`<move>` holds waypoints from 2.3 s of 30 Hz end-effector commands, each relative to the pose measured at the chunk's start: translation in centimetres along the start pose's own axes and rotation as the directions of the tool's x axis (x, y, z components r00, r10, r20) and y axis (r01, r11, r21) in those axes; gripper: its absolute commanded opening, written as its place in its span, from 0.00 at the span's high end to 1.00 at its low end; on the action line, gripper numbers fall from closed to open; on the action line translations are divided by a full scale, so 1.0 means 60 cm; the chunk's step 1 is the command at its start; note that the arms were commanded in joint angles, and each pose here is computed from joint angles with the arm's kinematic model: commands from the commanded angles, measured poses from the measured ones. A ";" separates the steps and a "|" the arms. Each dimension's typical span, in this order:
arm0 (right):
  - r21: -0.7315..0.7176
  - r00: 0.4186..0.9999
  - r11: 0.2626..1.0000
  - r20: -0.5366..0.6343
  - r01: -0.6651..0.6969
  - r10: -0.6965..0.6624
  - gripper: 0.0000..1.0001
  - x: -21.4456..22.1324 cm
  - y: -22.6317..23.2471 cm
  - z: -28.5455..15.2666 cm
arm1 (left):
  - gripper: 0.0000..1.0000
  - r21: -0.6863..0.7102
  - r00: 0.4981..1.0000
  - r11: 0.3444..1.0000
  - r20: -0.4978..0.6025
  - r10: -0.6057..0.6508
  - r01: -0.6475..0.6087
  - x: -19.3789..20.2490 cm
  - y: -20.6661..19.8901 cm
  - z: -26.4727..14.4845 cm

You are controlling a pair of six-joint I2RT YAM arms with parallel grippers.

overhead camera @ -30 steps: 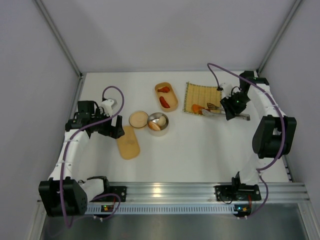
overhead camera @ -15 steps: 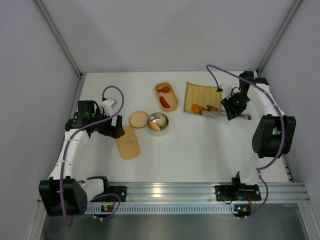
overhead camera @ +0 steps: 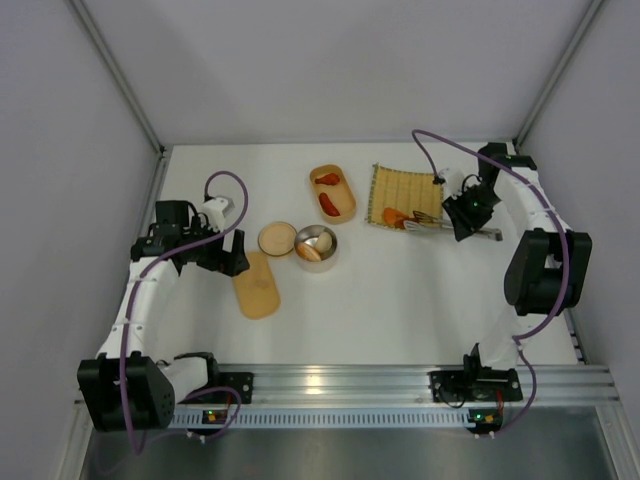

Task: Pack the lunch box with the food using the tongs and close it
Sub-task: Adjust the fake food on the plate.

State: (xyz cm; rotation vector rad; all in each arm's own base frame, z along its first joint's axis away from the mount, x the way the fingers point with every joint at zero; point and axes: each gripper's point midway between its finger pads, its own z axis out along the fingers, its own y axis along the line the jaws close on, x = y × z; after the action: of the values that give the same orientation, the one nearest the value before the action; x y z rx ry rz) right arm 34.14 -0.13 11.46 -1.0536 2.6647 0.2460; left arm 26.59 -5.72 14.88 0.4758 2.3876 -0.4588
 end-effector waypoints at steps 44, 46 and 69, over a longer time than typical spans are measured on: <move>-0.012 0.979 0.999 0.199 -0.038 0.040 1.00 -0.059 -0.012 -0.091 | 0.02 -0.004 0.998 1.000 0.055 0.029 -0.029 -0.028 0.003 -0.002; -0.023 0.977 0.998 0.205 -0.057 0.061 1.00 -0.060 -0.016 -0.093 | 0.02 -0.002 0.998 1.000 0.055 0.030 -0.030 -0.028 0.002 -0.002; -0.101 0.949 0.976 0.236 -0.191 0.210 0.81 -0.071 -0.022 -0.080 | 0.02 0.008 0.998 1.000 0.054 0.016 -0.017 -0.025 0.001 0.002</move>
State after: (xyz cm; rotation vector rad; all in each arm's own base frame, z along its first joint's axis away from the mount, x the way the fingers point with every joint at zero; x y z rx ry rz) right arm 36.72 -0.77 16.46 -0.7805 2.5762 0.4085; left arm 26.73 -5.71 14.90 0.4755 2.3834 -0.4567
